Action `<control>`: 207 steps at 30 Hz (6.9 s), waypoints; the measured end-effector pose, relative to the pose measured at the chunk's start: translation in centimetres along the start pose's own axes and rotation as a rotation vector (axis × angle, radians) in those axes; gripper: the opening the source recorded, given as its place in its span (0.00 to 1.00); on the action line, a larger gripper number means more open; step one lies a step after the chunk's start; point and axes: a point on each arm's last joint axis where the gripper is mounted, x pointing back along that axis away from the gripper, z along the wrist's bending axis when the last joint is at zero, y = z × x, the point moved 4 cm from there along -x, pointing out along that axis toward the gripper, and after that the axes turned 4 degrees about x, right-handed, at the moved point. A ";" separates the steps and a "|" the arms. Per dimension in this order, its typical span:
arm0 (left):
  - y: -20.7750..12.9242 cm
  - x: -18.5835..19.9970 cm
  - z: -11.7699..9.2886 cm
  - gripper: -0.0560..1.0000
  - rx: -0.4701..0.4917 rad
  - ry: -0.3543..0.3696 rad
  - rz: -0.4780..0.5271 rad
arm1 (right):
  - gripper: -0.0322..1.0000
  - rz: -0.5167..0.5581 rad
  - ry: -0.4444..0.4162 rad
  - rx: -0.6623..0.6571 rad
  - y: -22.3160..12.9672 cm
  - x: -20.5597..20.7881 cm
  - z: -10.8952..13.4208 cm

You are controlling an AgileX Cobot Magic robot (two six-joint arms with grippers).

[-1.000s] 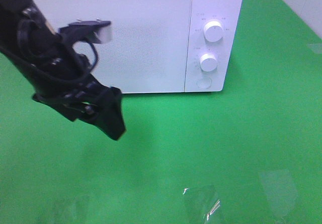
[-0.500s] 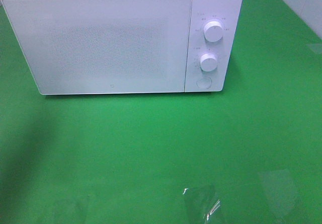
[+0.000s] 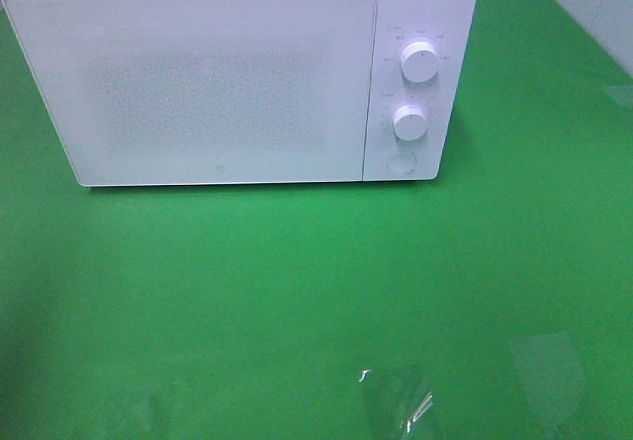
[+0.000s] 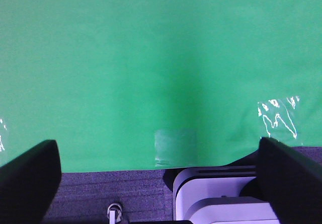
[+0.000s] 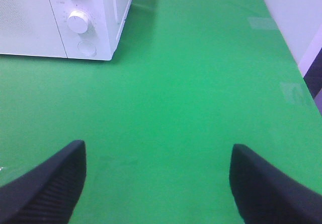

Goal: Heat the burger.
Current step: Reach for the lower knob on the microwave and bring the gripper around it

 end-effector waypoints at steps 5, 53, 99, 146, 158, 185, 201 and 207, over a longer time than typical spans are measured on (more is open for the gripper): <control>-4.2 0.0 0.0 0.97 -0.004 0.001 -0.095 | 0.76 0.000 0.000 0.000 0.0 0.0 0.0; -11.3 3.4 -0.1 0.97 -0.035 0.001 -0.676 | 0.76 0.000 0.000 0.000 0.0 0.0 0.0; -11.5 3.5 -0.1 0.97 -0.037 0.008 -0.687 | 0.76 -0.001 0.000 0.000 0.0 0.0 0.0; -11.5 3.5 -0.1 0.97 -0.037 0.008 -0.687 | 0.76 -0.191 0.063 0.051 5.7 -19.3 1.8; -11.5 3.5 -0.1 0.97 -0.037 0.008 -0.687 | 0.76 -0.288 -0.011 0.105 4.8 -23.7 4.0; -11.5 3.5 -0.1 0.97 -0.037 0.008 -0.687 | 0.76 -0.326 -0.016 0.066 1.2 -28.3 14.6; -11.5 3.5 -0.1 0.97 -0.037 0.008 -0.687 | 0.76 -0.304 -0.009 0.029 0.0 -31.7 16.8; -11.5 3.5 -0.1 0.97 -0.037 0.008 -0.687 | 0.76 -0.298 -0.009 0.028 -0.4 -32.6 17.4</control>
